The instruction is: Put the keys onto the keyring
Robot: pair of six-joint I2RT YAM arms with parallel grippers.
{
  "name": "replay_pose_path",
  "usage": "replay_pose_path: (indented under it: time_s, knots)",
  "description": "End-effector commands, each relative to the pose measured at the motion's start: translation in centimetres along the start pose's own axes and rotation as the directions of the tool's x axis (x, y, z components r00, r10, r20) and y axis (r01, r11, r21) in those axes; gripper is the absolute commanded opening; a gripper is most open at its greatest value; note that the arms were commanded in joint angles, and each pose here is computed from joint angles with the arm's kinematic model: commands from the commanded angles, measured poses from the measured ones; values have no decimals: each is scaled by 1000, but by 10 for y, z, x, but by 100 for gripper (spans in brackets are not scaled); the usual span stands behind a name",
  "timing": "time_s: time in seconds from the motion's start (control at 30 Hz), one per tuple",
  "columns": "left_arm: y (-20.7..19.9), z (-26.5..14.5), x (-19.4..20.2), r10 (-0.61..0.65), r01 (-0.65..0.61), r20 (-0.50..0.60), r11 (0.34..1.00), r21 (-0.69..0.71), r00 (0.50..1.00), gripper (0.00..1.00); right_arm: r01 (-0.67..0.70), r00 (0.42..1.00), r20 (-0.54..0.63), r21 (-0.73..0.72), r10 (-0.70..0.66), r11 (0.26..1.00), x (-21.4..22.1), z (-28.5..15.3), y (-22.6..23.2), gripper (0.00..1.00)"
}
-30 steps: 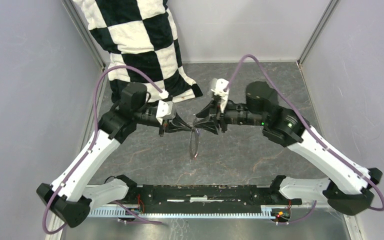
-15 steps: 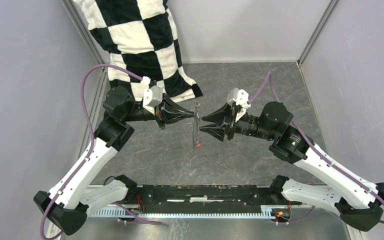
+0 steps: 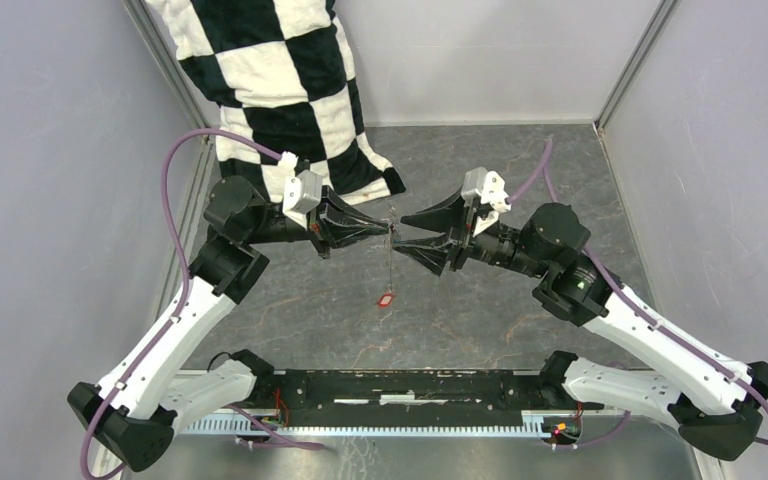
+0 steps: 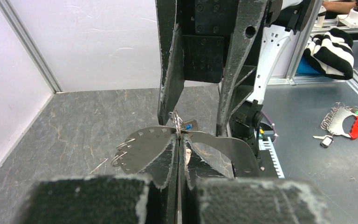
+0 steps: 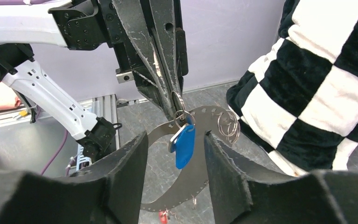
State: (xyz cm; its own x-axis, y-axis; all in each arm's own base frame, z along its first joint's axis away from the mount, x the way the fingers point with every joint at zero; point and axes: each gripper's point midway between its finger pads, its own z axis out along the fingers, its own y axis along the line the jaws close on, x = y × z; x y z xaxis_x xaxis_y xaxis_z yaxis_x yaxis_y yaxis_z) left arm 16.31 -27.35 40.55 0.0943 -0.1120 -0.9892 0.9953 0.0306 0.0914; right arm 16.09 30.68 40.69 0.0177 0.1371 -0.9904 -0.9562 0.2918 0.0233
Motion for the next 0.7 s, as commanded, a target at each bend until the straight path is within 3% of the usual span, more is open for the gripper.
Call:
replay_pose_path:
  time_s: [0.0, 0.17, 0.2, 0.27, 0.67]
  knots:
    - [-6, -3, -22, 38, -38, 48, 999, -4, 998, 2, 10, 999, 32, 18, -11, 1000, -7, 4, -5, 49]
    - [-9, -4, -23, 37, -37, 50, 999, 2, 998, 2, 11, 1000, 8, 33, -11, 999, -1, 6, -9, 30]
    - [-8, -4, -25, 50, -49, 56, 999, -3, 997, 2, 18, 1000, 5, 37, -18, 999, -2, 5, -9, 13]
    - [-8, -4, -25, 58, -58, 57, 998, -5, 997, 2, 23, 1000, 5, 42, -23, 999, -3, 2, -9, 3]
    - [-3, -2, -23, 73, -72, 60, 997, -8, 996, 2, 0, 998, -60, 31, 2, 1000, 9, -11, -2, 0]
